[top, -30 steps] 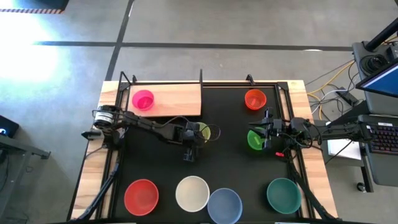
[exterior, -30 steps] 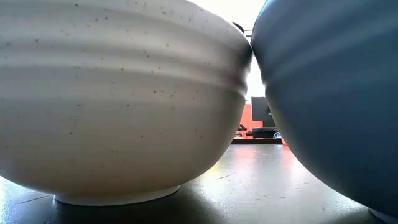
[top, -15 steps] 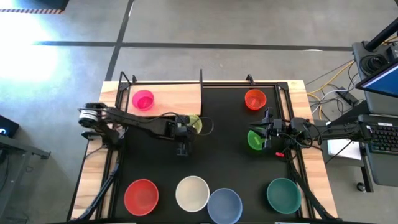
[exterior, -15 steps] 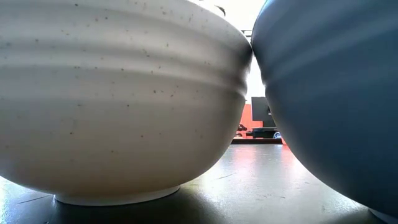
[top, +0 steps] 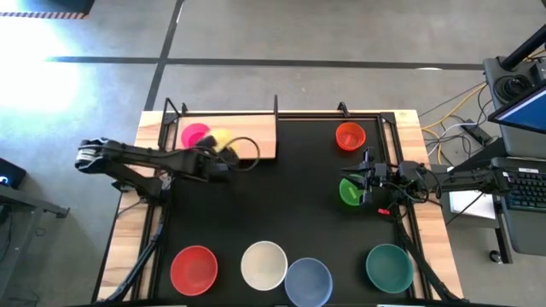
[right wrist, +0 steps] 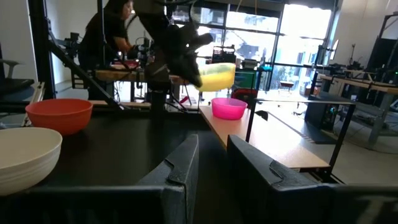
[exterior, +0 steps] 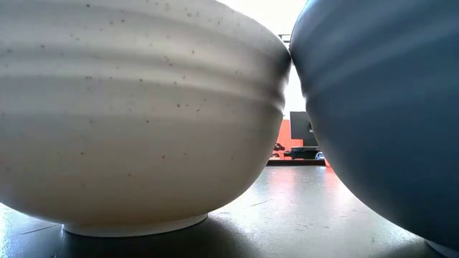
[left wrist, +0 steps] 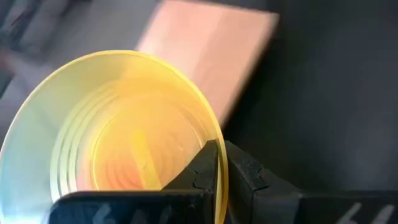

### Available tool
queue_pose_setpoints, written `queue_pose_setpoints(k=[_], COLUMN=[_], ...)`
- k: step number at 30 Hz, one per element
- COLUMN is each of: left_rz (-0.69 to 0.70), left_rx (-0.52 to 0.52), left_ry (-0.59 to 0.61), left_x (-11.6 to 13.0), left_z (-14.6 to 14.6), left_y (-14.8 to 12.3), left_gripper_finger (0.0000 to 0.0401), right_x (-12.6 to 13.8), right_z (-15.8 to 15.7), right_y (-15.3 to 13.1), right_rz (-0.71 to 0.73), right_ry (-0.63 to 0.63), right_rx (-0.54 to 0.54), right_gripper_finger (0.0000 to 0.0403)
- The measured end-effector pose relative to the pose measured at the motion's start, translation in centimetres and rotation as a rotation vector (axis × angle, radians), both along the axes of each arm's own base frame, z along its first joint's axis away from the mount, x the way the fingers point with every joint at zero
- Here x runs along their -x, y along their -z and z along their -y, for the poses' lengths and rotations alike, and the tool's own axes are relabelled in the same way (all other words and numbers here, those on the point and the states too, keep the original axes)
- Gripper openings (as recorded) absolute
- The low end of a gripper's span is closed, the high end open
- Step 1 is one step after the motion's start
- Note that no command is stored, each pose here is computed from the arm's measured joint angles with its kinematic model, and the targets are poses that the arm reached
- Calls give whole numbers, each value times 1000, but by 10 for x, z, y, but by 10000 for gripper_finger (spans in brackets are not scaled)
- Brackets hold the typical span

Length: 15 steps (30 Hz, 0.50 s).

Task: Place and stack bowls onto a shelf
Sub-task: Stack the yellow bowl on top of the pink bowl on the shelf

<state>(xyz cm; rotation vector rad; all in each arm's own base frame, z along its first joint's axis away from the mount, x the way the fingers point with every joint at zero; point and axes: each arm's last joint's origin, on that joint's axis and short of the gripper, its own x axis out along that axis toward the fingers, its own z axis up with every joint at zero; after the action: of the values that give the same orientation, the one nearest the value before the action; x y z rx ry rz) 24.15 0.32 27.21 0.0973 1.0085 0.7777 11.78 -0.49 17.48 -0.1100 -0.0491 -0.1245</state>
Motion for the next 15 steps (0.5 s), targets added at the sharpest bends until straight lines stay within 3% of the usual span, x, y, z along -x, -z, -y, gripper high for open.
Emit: queue_pose_setpoints(k=[7,15], left_rz=[-55,-104], left_rx=[-41,-62], left_ry=[-287,-401], left_x=[31,34], left_z=[-18,-52], left_y=[0,21], left_gripper_finger=[0,0], right_x=[0,0], right_z=[0,0], right_y=[0,0], right_rz=[0,0], right_ry=[0,0], right_rx=[0,0], right_gripper_finger=[75,75])
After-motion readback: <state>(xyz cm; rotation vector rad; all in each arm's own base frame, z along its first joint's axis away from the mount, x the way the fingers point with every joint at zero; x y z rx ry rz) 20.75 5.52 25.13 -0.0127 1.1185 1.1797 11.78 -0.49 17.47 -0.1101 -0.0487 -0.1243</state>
